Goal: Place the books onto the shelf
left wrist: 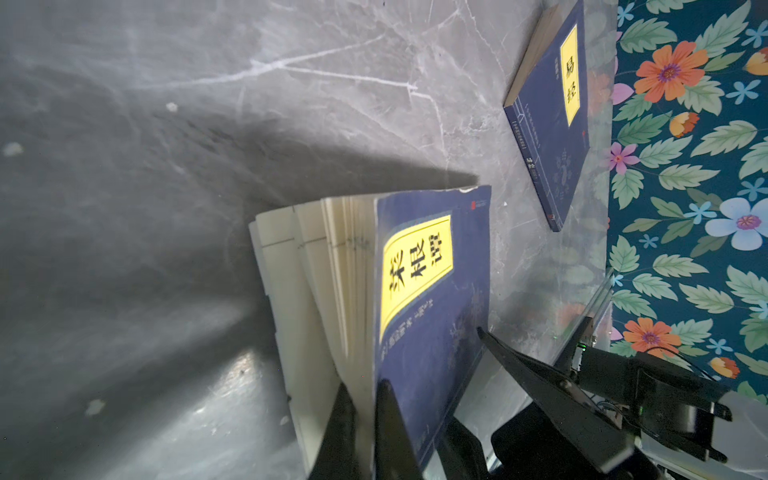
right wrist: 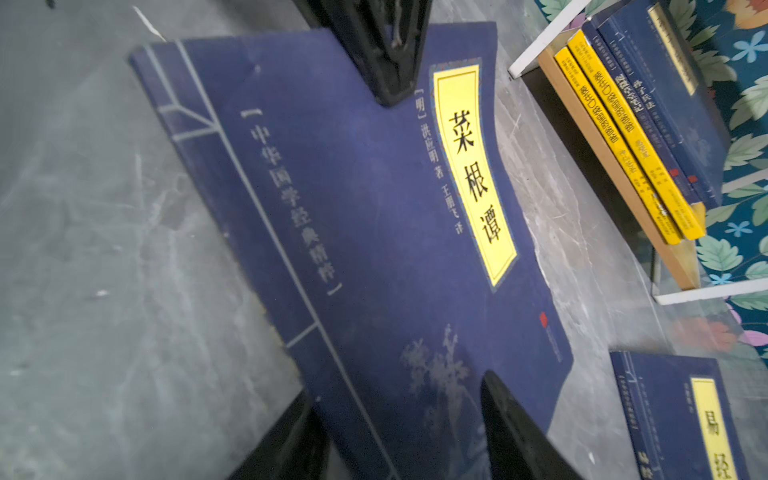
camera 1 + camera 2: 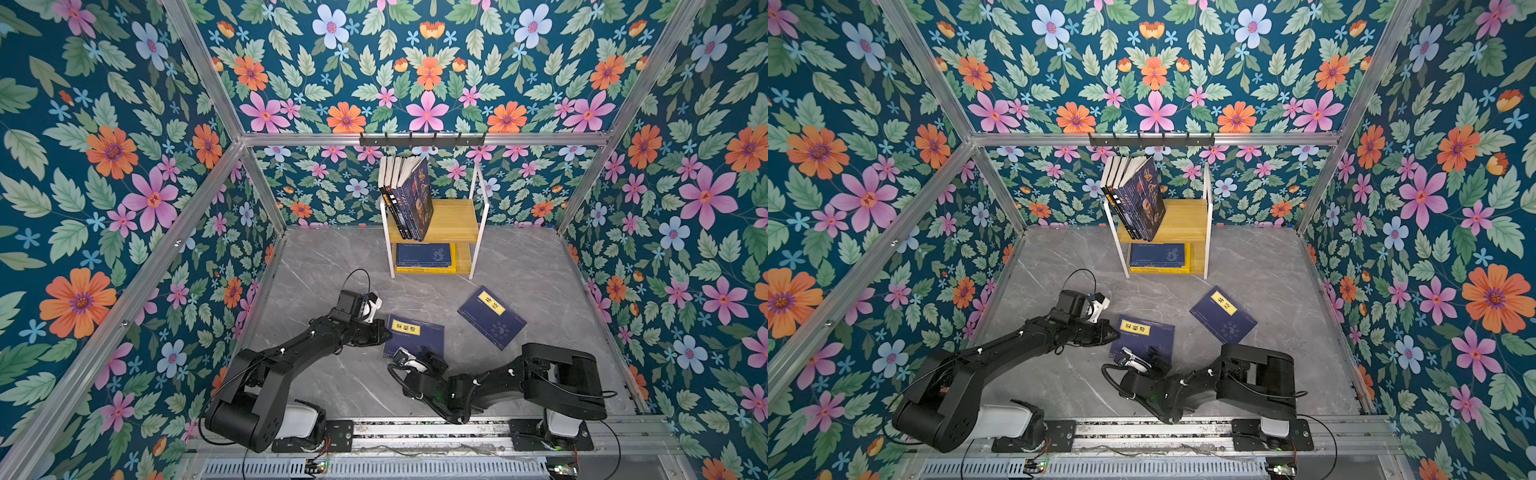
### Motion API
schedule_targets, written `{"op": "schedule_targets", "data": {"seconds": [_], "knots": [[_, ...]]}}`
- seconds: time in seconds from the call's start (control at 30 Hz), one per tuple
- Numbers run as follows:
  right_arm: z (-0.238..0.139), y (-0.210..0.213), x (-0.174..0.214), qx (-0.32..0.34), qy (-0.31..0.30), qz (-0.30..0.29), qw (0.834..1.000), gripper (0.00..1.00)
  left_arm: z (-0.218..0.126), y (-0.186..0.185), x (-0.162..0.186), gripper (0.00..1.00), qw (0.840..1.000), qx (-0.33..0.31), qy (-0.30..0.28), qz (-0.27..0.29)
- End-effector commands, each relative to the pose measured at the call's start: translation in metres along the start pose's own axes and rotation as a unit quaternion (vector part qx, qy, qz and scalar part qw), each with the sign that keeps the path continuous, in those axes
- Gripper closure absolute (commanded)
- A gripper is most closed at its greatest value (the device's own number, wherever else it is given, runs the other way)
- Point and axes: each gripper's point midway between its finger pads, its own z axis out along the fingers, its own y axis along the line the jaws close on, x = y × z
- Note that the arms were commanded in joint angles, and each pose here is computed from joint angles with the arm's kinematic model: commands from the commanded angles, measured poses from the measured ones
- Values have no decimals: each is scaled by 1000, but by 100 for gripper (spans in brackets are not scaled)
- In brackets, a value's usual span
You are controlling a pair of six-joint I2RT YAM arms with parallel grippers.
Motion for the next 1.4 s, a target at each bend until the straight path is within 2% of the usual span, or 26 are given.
{"op": "schedule_targets", "data": {"seconds": [0.0,0.1,0.2,0.3,0.33,0.37,0.5,0.63,0.83,0.97,1.07,1.23,1.37], "knots": [[4,-3,11,9,9,-52,999,51,1,1,-1,100,1000,-1,-1,8],[5,-9,10,19,7,-56,998,64,0,-1,-1,100,1000,0,4,6],[3,-13,6,21,-6,-61,998,71,1,2,1,100,1000,-3,3,7],[1,-18,3,25,-11,-59,998,86,0,3,-2,100,1000,-10,-2,6],[0,-19,2,24,-11,-60,998,94,-2,1,-2,98,1000,-8,-3,7],[-1,-20,0,23,-13,-62,998,99,-2,1,-2,92,1000,-7,-4,8],[-3,-23,-6,27,-20,-70,997,100,-4,7,-2,64,1000,-18,-14,9],[-5,-28,-9,28,-22,-69,997,100,-13,7,-12,46,999,-25,-33,19],[-10,-39,-12,32,-24,-69,997,100,-36,17,-34,33,995,-50,-85,31],[-17,-49,-20,25,-37,-62,997,100,-48,19,-46,22,987,-73,-117,87],[-20,-57,-23,17,-34,-59,998,100,-60,21,-55,13,983,-80,-138,94],[-27,-69,-34,-9,-48,-50,998,100,-75,21,-63,1,970,-98,-164,150],[-34,-84,-44,-23,-53,-40,998,100,-88,23,-69,0,961,-114,-182,174]]}}
